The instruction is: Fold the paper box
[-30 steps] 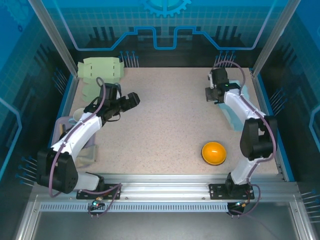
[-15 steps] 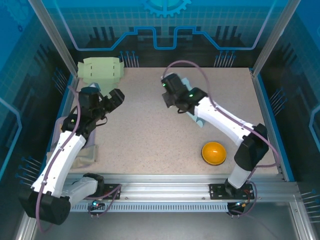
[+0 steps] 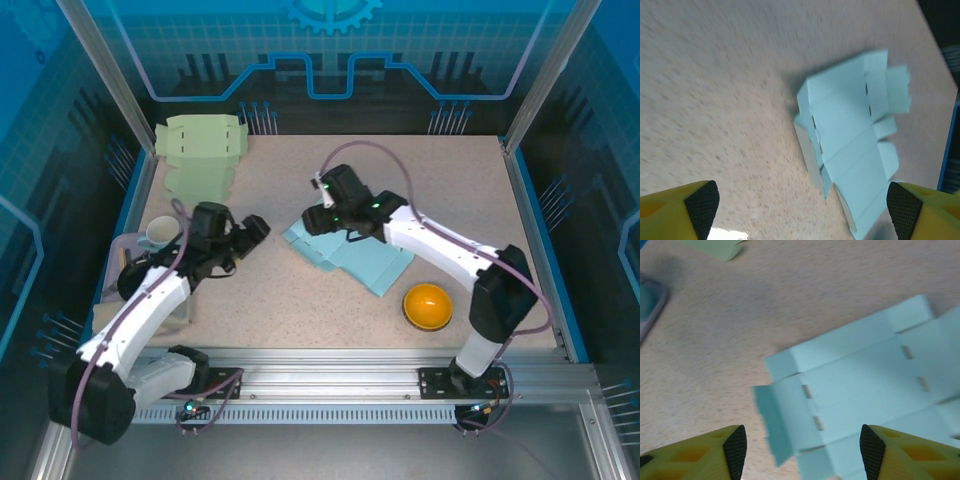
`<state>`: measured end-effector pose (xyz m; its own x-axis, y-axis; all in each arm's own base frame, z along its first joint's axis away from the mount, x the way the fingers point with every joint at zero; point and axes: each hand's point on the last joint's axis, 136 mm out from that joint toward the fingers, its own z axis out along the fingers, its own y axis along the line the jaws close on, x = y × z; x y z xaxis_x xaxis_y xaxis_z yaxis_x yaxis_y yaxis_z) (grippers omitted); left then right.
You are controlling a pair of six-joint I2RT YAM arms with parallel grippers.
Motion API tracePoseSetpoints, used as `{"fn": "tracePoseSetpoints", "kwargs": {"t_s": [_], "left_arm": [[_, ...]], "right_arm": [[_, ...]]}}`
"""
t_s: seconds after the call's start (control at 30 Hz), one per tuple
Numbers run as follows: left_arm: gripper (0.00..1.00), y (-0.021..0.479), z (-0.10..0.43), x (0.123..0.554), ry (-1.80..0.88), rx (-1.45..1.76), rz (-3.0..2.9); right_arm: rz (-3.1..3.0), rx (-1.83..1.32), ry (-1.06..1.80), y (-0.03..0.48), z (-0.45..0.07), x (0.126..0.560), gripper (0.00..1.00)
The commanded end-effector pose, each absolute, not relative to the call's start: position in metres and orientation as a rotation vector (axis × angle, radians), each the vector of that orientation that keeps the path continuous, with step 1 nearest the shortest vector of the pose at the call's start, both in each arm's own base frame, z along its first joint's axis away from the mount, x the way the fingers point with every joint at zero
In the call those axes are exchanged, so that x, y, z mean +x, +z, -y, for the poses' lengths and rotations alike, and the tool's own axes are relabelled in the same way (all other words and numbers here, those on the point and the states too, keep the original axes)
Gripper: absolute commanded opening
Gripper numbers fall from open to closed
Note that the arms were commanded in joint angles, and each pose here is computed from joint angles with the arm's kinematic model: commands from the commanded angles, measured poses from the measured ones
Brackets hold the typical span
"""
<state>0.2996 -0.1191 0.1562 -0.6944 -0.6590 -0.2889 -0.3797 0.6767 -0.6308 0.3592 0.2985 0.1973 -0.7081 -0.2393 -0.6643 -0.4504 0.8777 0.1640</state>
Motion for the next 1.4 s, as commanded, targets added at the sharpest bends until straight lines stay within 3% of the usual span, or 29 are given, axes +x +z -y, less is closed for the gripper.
{"fn": "tracePoseSetpoints", "kwargs": {"t_s": [0.0,0.27,0.43,0.53,0.93,1.17,1.27,1.37], "left_arm": [[0.90,0.138,0.152,0.306,-0.798,-0.801,-2.425],[0.88,0.099,0.182,0.341,-0.825,-0.829,-2.398],[0.87,0.056,0.172,0.331,-0.660,-1.003,-2.520],[0.89,0.041,0.174,0.330,-0.716,-0.962,-2.498],[0.86,0.016,0.206,0.369,-0.808,-0.850,-2.503],[0.83,0.027,0.234,0.401,-0.821,-0.777,-2.499],[0.79,0.031,0.245,0.410,-0.822,-0.741,-2.507],[0.67,0.033,0.244,0.410,-0.805,-0.729,-2.509]], "right_arm": [[-2.437,-0.523,0.308,0.184,-0.250,0.357,0.64],[-2.507,-0.561,0.312,0.144,-0.229,0.354,0.64],[-2.565,-0.560,0.322,0.123,-0.231,0.350,0.64],[-2.565,-0.569,0.341,0.120,-0.232,0.348,0.64],[-2.561,-0.551,0.323,0.121,-0.223,0.347,0.65],[-2.563,-0.535,0.297,0.122,-0.211,0.345,0.65],[-2.560,-0.515,0.298,0.124,-0.205,0.345,0.65],[-2.558,-0.498,0.307,0.126,-0.202,0.345,0.66]]}}
